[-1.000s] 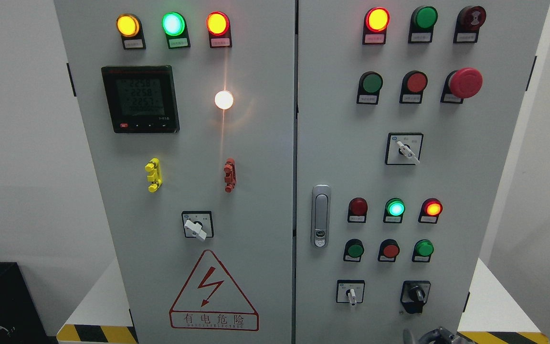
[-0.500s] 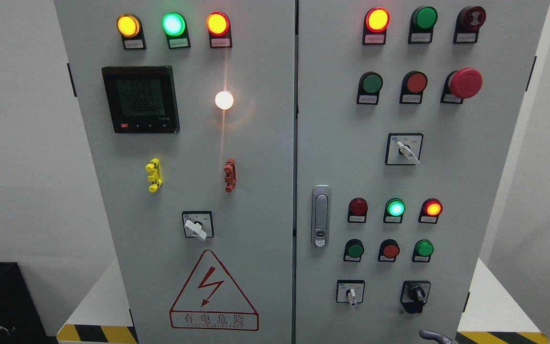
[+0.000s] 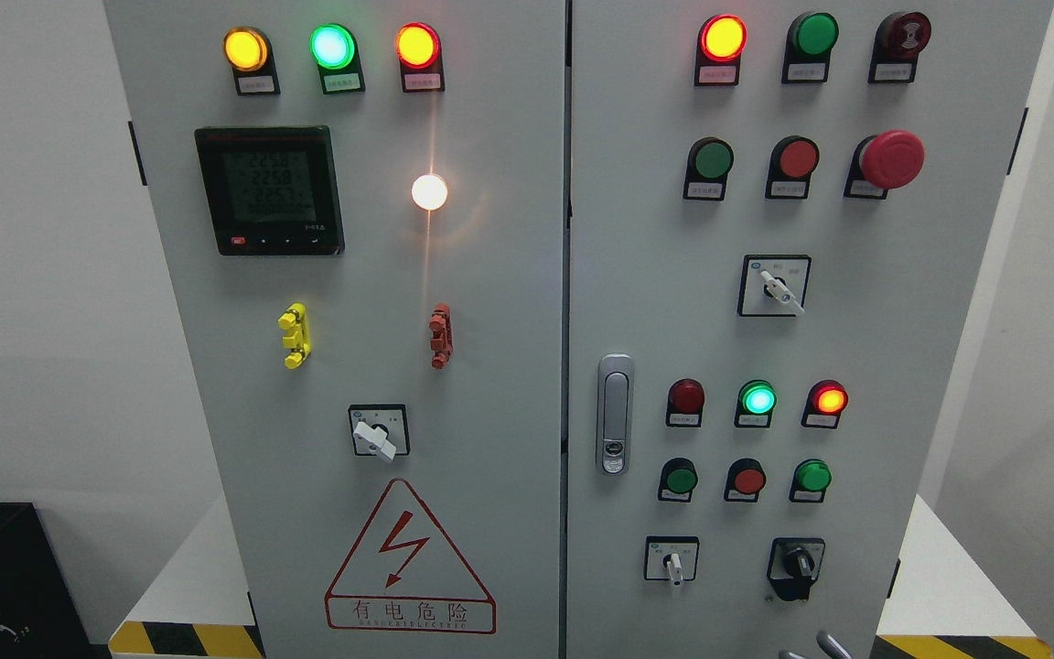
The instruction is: Flip black knob to close circuit
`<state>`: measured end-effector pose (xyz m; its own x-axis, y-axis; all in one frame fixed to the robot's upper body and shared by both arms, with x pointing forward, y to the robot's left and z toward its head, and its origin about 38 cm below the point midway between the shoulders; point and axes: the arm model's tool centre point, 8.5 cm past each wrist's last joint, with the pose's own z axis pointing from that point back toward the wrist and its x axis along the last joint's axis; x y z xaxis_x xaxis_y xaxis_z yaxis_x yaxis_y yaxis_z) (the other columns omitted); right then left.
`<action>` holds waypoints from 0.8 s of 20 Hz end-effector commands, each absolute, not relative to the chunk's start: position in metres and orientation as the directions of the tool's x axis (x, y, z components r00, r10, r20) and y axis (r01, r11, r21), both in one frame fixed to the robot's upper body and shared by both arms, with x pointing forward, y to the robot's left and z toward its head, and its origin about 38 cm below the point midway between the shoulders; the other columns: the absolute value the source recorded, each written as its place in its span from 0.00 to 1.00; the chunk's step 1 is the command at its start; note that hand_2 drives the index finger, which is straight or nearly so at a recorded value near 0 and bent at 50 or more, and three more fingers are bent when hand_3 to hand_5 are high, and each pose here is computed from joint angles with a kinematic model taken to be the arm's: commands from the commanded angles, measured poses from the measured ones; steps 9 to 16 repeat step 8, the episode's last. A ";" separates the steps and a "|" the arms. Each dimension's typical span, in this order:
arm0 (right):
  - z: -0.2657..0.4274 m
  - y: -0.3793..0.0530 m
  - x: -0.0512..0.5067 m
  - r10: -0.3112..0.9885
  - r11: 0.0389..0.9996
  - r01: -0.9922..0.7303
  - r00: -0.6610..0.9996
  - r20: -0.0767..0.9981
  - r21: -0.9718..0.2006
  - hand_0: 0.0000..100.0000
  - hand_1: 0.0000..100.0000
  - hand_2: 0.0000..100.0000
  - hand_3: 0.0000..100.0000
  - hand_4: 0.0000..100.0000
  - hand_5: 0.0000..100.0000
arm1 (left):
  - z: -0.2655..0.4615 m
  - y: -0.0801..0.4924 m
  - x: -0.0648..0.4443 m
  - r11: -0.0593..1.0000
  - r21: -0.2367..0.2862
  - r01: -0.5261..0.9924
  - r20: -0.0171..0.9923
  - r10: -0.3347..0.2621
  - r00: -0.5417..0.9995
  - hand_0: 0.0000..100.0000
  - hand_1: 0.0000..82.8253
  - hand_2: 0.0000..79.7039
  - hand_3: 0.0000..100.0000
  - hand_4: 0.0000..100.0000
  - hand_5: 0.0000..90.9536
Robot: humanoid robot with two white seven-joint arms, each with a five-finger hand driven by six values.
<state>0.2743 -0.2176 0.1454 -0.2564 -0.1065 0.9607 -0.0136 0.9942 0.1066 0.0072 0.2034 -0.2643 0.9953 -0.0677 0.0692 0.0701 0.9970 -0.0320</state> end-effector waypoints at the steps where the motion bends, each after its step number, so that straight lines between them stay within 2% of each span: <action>1: 0.141 -0.226 0.269 -0.146 0.989 -0.004 -0.247 0.958 0.149 0.00 0.00 0.00 0.07 0.01 0.00 | -0.265 0.202 0.001 0.997 -0.035 0.068 0.072 -0.065 0.995 0.12 0.67 0.00 0.00 0.00 0.00; 8: 0.139 -0.230 0.269 -0.140 0.989 0.009 -0.242 0.960 0.146 0.00 0.00 0.00 0.03 0.00 0.00 | -0.265 0.202 0.001 0.997 -0.035 0.068 0.072 -0.065 0.995 0.12 0.67 0.00 0.00 0.00 0.00; 16: 0.139 -0.230 0.269 -0.140 0.989 0.009 -0.242 0.960 0.146 0.00 0.00 0.00 0.03 0.00 0.00 | -0.265 0.202 0.001 0.997 -0.035 0.068 0.072 -0.065 0.995 0.12 0.67 0.00 0.00 0.00 0.00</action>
